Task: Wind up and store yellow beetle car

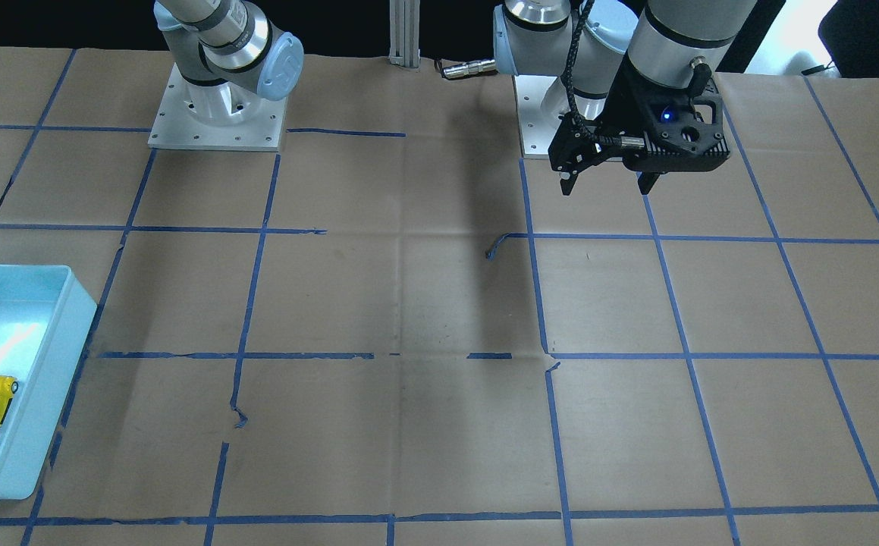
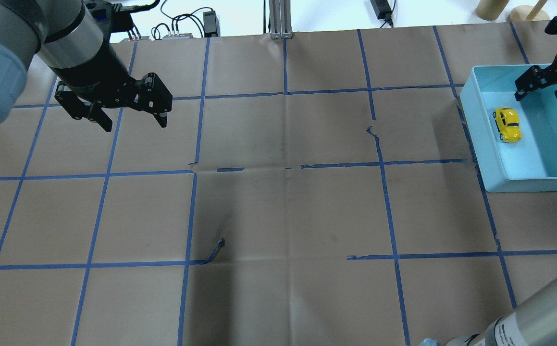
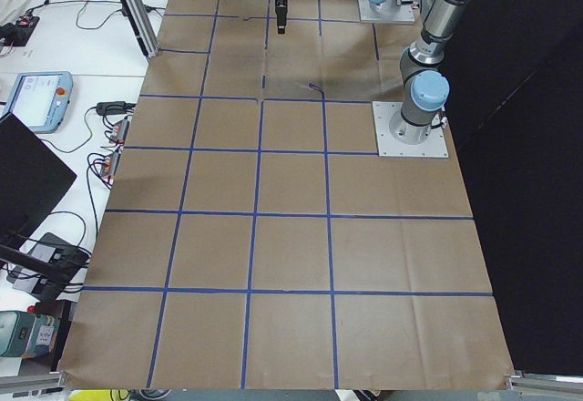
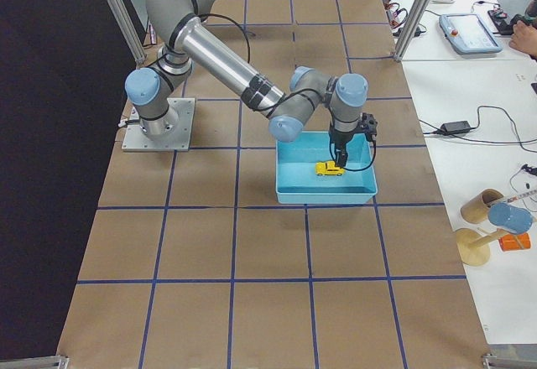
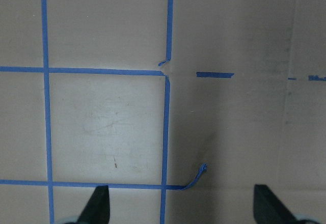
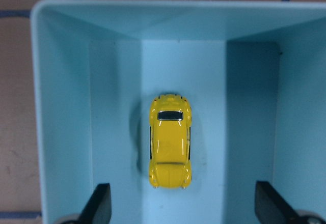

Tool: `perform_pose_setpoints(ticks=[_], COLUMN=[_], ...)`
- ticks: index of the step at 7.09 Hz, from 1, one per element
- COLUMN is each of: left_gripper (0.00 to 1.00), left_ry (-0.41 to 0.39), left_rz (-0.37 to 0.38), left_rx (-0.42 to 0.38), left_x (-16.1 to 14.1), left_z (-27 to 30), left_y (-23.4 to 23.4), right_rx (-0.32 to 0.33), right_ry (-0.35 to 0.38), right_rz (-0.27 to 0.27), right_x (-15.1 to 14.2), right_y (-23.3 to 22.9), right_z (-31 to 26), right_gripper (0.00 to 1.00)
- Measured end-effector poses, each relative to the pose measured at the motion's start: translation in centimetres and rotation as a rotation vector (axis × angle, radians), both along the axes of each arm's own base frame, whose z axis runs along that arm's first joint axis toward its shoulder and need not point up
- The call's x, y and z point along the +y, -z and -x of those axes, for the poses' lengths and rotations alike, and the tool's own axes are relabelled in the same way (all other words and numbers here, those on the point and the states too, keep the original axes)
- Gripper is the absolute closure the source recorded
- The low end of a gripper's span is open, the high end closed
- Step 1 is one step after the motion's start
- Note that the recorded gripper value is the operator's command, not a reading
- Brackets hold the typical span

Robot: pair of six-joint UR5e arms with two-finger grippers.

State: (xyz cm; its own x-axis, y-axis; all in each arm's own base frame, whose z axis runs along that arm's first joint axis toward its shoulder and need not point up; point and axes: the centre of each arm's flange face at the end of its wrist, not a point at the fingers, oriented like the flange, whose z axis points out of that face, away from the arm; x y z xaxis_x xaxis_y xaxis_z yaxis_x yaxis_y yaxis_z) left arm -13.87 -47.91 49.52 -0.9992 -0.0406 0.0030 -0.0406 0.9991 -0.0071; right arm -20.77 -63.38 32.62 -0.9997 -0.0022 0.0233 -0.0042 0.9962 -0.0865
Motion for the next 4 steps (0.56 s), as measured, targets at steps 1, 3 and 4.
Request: perform_pose_setpoints(ticks=[1, 3, 4], left_gripper=[0.01, 0.01, 0.01], left_ry=[0.000, 0.001, 0.001], left_rz=[-0.001, -0.001, 0.001], left_rx=[-0.001, 0.000, -0.001], left_x=[0.0, 0.0, -0.1], left_z=[0.0, 0.0, 0.0], left_y=[0.0, 0.1, 0.0], right_rx=[0.005, -0.005, -0.020], right_ry=[-0.006, -0.023, -0.013], right_rz=[0.018, 0.022, 0.004], right_x=[0.4, 0.7, 1.2], right_y=[-4.6, -12.6, -16.2], right_z=[-2.4, -10.2, -14.0], right_gripper=[0.00, 0.00, 0.00])
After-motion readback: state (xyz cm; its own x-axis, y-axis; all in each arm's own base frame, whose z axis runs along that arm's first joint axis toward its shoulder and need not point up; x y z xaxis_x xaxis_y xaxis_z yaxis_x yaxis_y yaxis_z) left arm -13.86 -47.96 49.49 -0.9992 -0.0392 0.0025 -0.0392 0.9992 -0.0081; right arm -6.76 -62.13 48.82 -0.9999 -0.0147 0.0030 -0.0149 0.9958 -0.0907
